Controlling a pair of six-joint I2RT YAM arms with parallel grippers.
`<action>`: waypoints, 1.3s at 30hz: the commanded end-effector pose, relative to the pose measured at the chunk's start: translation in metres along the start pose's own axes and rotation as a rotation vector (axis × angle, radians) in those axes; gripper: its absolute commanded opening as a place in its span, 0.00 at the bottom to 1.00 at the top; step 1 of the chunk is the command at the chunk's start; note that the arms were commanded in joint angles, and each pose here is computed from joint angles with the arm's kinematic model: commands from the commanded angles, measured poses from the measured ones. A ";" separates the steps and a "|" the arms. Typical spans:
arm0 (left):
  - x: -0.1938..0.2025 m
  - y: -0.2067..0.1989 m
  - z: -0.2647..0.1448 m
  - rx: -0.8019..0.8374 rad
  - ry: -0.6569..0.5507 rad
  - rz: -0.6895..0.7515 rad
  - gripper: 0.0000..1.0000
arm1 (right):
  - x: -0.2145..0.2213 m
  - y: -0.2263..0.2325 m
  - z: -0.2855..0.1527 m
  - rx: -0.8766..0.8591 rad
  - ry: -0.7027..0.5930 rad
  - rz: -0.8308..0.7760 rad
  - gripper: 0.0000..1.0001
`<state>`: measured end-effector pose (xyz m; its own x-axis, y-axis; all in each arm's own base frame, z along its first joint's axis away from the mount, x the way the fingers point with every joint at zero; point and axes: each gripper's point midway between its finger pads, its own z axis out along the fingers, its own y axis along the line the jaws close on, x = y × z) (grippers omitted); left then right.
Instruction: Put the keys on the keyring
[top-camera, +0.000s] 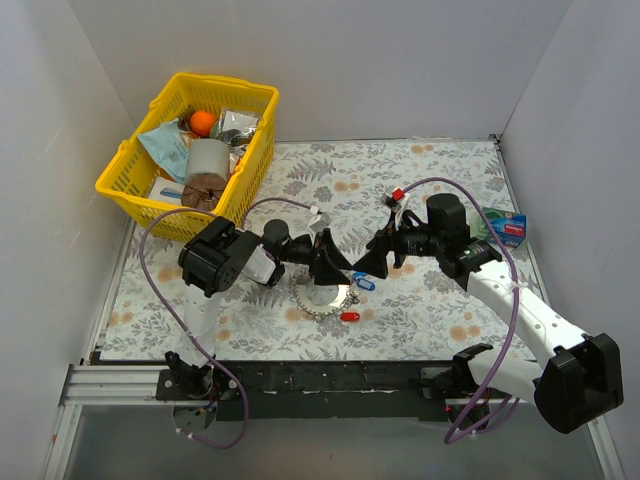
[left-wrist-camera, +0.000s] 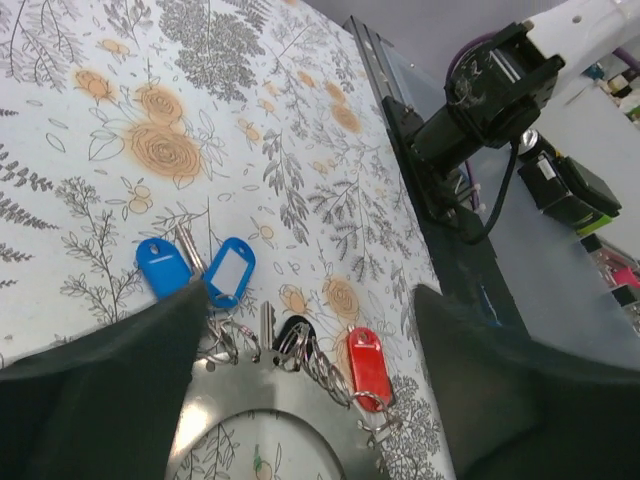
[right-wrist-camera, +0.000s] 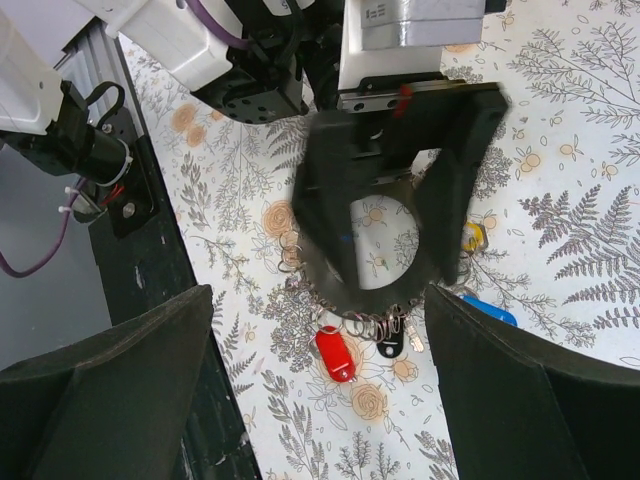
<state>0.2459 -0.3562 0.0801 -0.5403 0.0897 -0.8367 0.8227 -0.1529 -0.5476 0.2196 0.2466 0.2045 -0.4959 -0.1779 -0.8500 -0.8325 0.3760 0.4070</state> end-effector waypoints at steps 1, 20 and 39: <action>-0.066 -0.044 0.000 0.094 -0.172 0.461 0.98 | -0.006 0.003 -0.004 0.001 -0.022 -0.033 0.94; -0.115 0.012 -0.010 -0.346 -0.120 0.431 0.98 | -0.006 0.003 -0.003 -0.001 -0.027 -0.032 0.94; -0.113 0.047 -0.102 -1.060 0.035 0.140 0.98 | -0.004 -0.013 0.003 0.054 -0.008 0.004 0.94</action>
<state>0.3710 -0.3019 0.1477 -0.3602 0.1770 -0.9159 0.7323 0.6620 -0.1601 0.2249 0.2452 0.1981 -0.5079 -0.1807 -0.8422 -0.8187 0.4053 0.4068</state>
